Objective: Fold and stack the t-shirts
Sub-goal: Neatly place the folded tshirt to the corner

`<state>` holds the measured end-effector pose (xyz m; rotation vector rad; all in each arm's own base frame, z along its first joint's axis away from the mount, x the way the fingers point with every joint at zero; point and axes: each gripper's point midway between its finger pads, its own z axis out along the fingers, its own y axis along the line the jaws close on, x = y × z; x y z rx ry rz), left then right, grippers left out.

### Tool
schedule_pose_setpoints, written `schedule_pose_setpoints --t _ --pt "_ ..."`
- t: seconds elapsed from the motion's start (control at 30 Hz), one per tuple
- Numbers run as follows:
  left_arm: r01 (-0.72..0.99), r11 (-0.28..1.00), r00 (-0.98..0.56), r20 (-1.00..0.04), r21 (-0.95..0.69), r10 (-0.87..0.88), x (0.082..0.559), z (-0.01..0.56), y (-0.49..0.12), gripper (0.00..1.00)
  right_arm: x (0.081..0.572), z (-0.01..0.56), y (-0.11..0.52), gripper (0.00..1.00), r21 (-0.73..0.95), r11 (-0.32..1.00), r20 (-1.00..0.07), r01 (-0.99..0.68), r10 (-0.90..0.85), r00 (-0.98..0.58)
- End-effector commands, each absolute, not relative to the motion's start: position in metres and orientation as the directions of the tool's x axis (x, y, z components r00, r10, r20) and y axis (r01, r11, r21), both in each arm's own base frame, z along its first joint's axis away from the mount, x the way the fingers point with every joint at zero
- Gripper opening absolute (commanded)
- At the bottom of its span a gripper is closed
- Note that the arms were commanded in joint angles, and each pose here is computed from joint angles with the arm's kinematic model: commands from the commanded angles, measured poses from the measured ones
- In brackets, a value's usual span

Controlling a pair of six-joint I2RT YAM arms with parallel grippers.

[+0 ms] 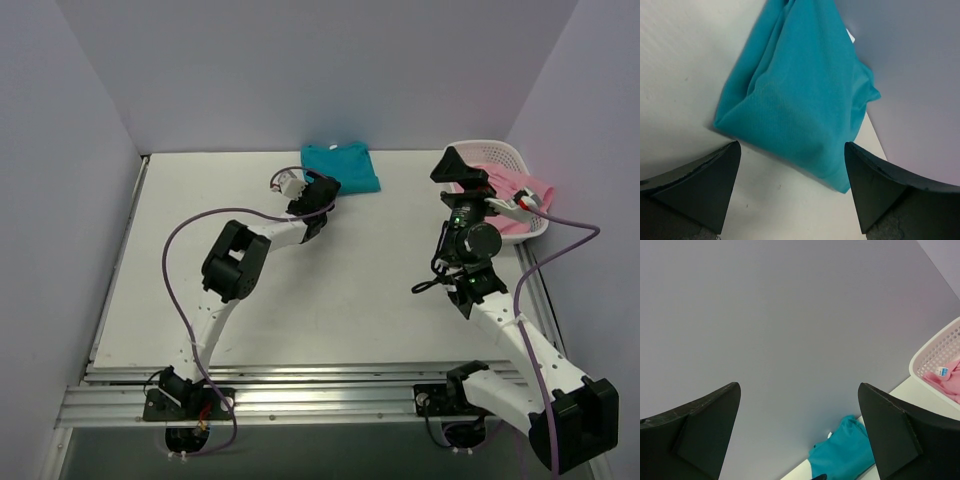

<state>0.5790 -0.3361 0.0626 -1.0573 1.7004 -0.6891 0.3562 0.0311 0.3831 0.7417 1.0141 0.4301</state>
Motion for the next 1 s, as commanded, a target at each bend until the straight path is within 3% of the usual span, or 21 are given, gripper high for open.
schedule_pose_setpoints --t 0.0,0.43,0.53,0.57,0.63,0.67,0.7,0.97 --pt "-0.408 0.446 -0.083 -0.454 -0.797 -0.887 0.592 0.051 -0.311 0.94 0.346 0.411 0.026 1.0 0.744 0.667 -0.554 -0.033 0.643 0.529" --pt "-0.437 0.422 -0.073 -0.436 -0.794 -0.897 0.613 0.024 -0.289 0.94 0.35 0.405 0.028 1.0 0.747 0.664 -0.551 -0.036 0.648 0.526" --pt "-0.431 0.42 -0.071 -0.434 -0.799 -0.898 0.615 0.025 -0.287 1.0 0.352 0.402 0.03 1.0 0.746 0.665 -0.554 -0.036 0.65 0.52" --pt "-0.427 0.425 -0.072 -0.439 -0.798 -0.896 0.615 0.024 -0.285 0.71 0.352 0.4 0.03 1.0 0.746 0.665 -0.556 -0.034 0.65 0.518" --pt "-0.406 0.41 -0.063 -0.423 -0.816 -0.904 0.617 0.028 -0.284 0.38 0.353 0.4 0.03 1.0 0.746 0.665 -0.556 -0.034 0.65 0.518" --pt "-0.408 0.41 -0.065 -0.422 -0.816 -0.904 0.615 0.027 -0.283 0.12 0.354 0.399 0.03 1.0 0.746 0.665 -0.557 -0.033 0.65 0.517" --pt "-0.411 0.407 -0.059 -0.422 -0.816 -0.905 0.616 0.028 -0.279 0.03 0.354 0.399 0.03 1.0 0.748 0.663 -0.555 -0.034 0.652 0.517" --pt "-0.398 0.408 -0.047 -0.426 -0.822 -0.904 0.619 0.035 -0.255 0.02 0.358 0.395 0.034 0.99 0.75 0.661 -0.554 -0.043 0.662 0.505"
